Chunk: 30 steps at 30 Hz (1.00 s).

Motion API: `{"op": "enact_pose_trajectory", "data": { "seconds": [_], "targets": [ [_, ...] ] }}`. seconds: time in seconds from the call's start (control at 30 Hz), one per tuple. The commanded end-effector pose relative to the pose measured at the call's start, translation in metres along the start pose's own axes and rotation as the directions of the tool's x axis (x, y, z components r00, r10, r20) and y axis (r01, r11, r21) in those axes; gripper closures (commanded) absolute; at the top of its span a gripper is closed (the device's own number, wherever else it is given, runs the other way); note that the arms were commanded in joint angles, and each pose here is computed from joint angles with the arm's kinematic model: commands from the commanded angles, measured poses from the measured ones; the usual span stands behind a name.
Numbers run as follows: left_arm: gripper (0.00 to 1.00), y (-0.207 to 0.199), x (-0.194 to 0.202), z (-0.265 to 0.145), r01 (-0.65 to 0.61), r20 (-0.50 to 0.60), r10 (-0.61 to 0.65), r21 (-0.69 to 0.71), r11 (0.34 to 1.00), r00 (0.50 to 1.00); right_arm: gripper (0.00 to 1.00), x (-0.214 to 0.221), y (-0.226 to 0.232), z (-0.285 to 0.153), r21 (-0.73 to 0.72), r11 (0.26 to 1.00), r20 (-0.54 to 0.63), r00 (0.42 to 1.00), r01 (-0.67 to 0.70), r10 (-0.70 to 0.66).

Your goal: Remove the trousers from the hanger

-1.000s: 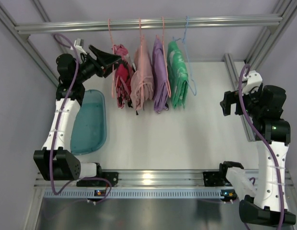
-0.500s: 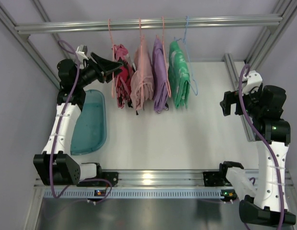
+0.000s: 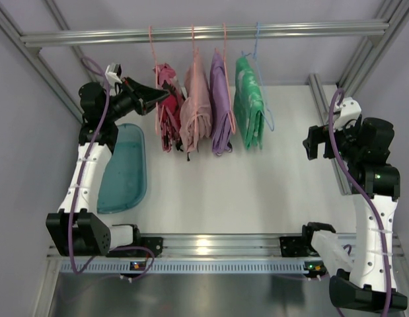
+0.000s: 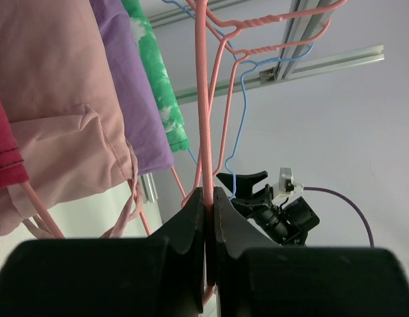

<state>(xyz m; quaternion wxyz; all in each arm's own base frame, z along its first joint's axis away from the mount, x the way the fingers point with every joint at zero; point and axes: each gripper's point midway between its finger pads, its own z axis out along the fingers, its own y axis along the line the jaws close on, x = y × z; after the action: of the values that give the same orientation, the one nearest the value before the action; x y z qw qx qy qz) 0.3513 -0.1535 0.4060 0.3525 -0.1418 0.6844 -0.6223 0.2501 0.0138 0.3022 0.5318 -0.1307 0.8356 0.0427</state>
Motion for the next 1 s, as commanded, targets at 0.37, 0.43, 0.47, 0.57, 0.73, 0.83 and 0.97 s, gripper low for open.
{"op": "enact_pose_trajectory", "data": {
  "seconds": [0.37,0.43,0.47,0.57,0.73,0.83,0.97],
  "targets": [
    [1.0,-0.099,-0.013,-0.018,-0.163,0.113,0.137,0.273,0.948,0.984,0.01,-0.051,0.006,-0.027,0.014,1.0,0.238,0.971,0.027,-0.029],
    [1.0,-0.108,-0.015,-0.019,-0.179,0.126,0.148,0.286,0.941,0.981,0.01,-0.056,0.01,-0.028,-0.001,0.999,0.269,0.962,0.038,-0.037],
    [1.0,-0.118,-0.016,-0.021,-0.214,0.148,0.176,0.297,0.931,0.973,0.01,-0.057,0.01,-0.028,-0.002,0.999,0.272,0.962,0.038,-0.036],
    [1.0,-0.134,-0.016,-0.027,-0.274,0.181,0.226,0.315,0.909,0.957,0.01,-0.059,0.011,-0.026,-0.02,0.999,0.258,0.966,0.026,-0.02],
    [1.0,-0.153,-0.012,-0.034,-0.337,0.201,0.282,0.342,0.878,0.938,0.01,-0.062,0.019,-0.025,-0.081,0.997,0.233,0.972,0.015,0.004],
    [1.0,-0.151,-0.005,-0.038,-0.359,0.204,0.305,0.337,0.87,0.93,0.01,-0.067,0.029,-0.027,-0.132,0.991,0.247,0.969,0.01,0.023],
    [1.0,-0.143,0.008,-0.048,-0.404,0.224,0.346,0.322,0.856,0.911,0.0,-0.084,0.039,-0.029,-0.207,0.977,0.283,0.954,-0.04,0.099]
  ]
}}
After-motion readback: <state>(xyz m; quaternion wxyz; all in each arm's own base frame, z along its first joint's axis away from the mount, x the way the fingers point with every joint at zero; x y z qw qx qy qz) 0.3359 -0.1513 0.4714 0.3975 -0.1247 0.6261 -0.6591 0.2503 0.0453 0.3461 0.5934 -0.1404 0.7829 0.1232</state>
